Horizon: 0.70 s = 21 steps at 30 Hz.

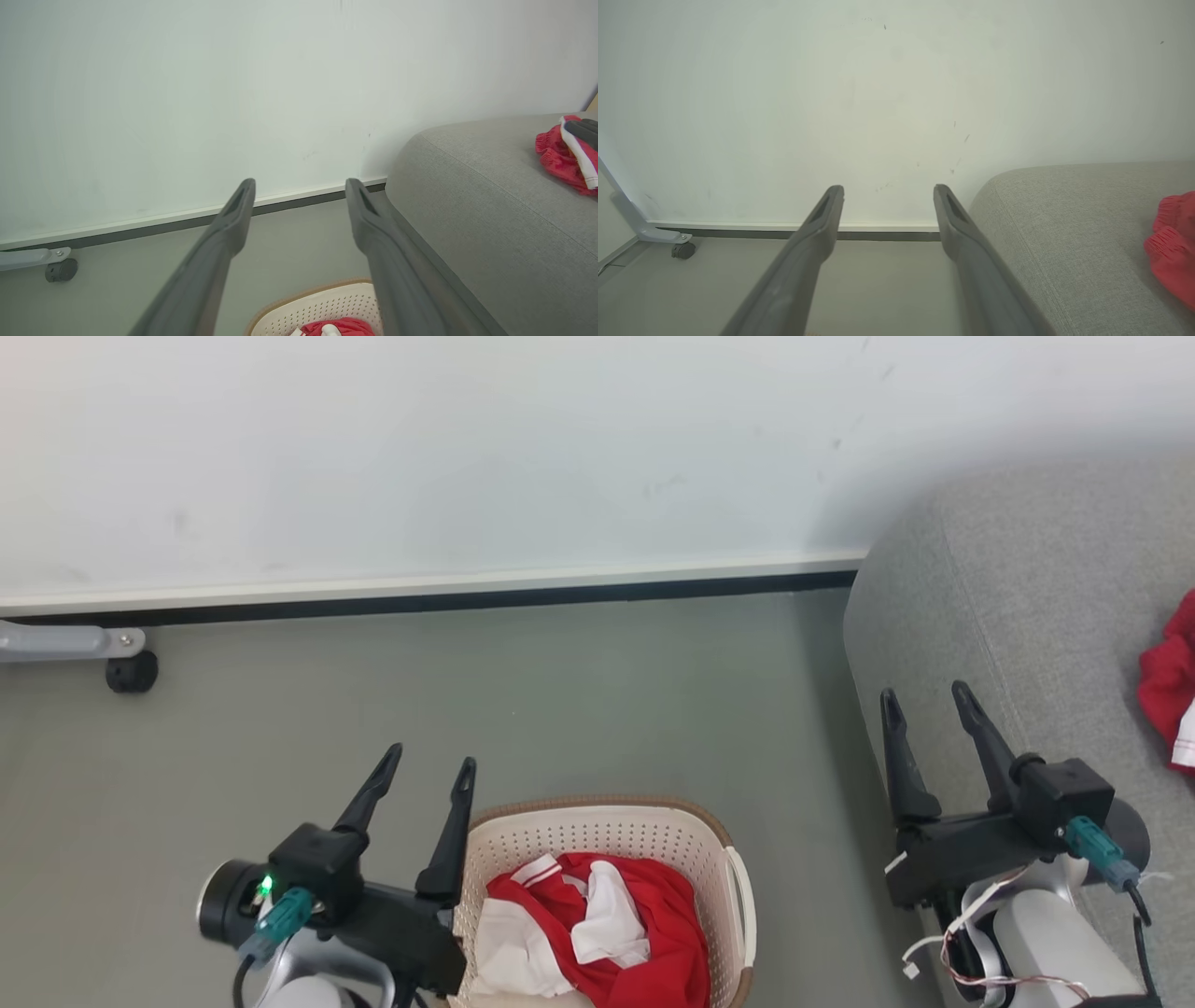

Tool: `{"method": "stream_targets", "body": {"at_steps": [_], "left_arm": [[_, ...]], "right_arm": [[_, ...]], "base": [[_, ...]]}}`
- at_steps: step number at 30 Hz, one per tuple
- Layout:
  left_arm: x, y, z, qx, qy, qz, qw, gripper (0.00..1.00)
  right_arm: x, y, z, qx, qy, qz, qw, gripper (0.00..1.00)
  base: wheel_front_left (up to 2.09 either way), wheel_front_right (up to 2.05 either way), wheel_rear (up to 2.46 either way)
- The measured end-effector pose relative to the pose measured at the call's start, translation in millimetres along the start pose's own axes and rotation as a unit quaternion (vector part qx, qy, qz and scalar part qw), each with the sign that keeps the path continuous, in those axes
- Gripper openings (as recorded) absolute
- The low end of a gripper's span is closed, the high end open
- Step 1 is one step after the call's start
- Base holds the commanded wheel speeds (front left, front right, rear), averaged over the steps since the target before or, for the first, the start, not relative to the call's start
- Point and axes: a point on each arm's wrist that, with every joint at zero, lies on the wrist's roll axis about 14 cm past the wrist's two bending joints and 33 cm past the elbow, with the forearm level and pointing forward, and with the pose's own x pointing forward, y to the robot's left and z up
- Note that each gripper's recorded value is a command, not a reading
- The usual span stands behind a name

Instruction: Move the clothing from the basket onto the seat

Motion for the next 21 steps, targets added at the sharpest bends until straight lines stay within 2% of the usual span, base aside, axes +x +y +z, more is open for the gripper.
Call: {"method": "stream_targets", "body": {"at_steps": [15, 21], "left_arm": [[-40, 45, -2, 0.001, -0.004, 0.083, 0.997, 1.00], [-48, 52, 3, -0.002, -0.015, 0.096, 0.995, 1.00]], "right_arm": [[-25, 7, 1, 0.001, 0.004, 0.003, 1.000, 1.00], [-35, 5, -4, 0.000, 0.015, 0.000, 1.000, 1.00]], "base": [[0.00, 0.00, 0.00], [0.00, 0.00, 0.00]]}}
